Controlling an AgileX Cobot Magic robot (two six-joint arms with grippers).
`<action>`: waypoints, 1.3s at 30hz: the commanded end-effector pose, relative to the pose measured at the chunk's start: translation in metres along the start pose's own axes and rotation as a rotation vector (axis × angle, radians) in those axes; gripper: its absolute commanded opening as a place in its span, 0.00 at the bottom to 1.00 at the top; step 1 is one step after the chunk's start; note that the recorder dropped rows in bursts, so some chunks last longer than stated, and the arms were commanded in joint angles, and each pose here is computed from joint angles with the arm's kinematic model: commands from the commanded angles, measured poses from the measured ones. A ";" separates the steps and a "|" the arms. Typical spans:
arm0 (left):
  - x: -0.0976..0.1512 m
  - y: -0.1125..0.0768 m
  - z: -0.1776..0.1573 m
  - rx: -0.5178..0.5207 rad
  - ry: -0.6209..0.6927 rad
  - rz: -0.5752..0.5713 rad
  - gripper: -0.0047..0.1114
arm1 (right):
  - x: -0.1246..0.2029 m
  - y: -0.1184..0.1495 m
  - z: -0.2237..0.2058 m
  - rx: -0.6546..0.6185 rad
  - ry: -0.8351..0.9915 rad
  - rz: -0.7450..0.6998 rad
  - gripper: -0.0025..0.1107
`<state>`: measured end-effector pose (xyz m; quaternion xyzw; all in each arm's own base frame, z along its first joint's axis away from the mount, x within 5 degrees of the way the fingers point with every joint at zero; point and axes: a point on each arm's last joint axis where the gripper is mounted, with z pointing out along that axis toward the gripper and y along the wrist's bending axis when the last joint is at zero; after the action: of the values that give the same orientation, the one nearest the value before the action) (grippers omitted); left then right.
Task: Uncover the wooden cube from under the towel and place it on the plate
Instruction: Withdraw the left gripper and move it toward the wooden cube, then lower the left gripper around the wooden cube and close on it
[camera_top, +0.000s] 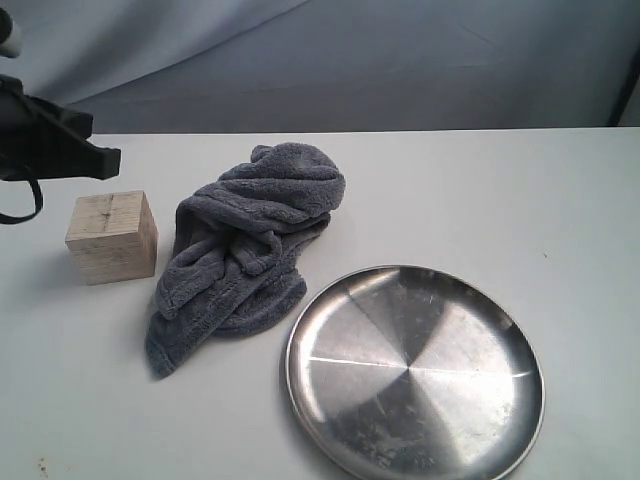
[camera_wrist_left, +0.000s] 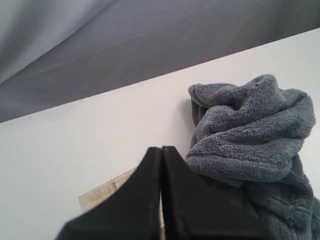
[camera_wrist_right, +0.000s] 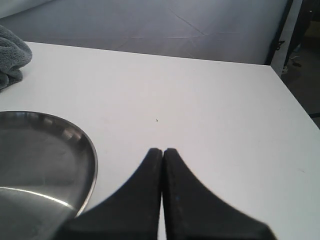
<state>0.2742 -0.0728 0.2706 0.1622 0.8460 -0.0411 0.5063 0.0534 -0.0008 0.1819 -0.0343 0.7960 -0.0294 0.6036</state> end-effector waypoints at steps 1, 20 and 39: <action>0.012 0.000 0.016 -0.006 0.035 0.018 0.17 | 0.000 0.000 0.000 -0.003 -0.012 0.001 0.02; 0.055 0.007 0.085 -0.137 0.078 -0.166 0.94 | 0.000 0.000 0.000 -0.003 -0.012 0.001 0.02; 0.039 0.040 0.111 -0.098 0.217 -0.330 0.94 | 0.000 0.000 0.000 -0.003 -0.012 0.001 0.02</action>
<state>0.3629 -0.0530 0.1853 0.0024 0.9108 -0.0612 0.4082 0.0534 -0.0008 0.1819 -0.0343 0.7960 -0.0294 0.6036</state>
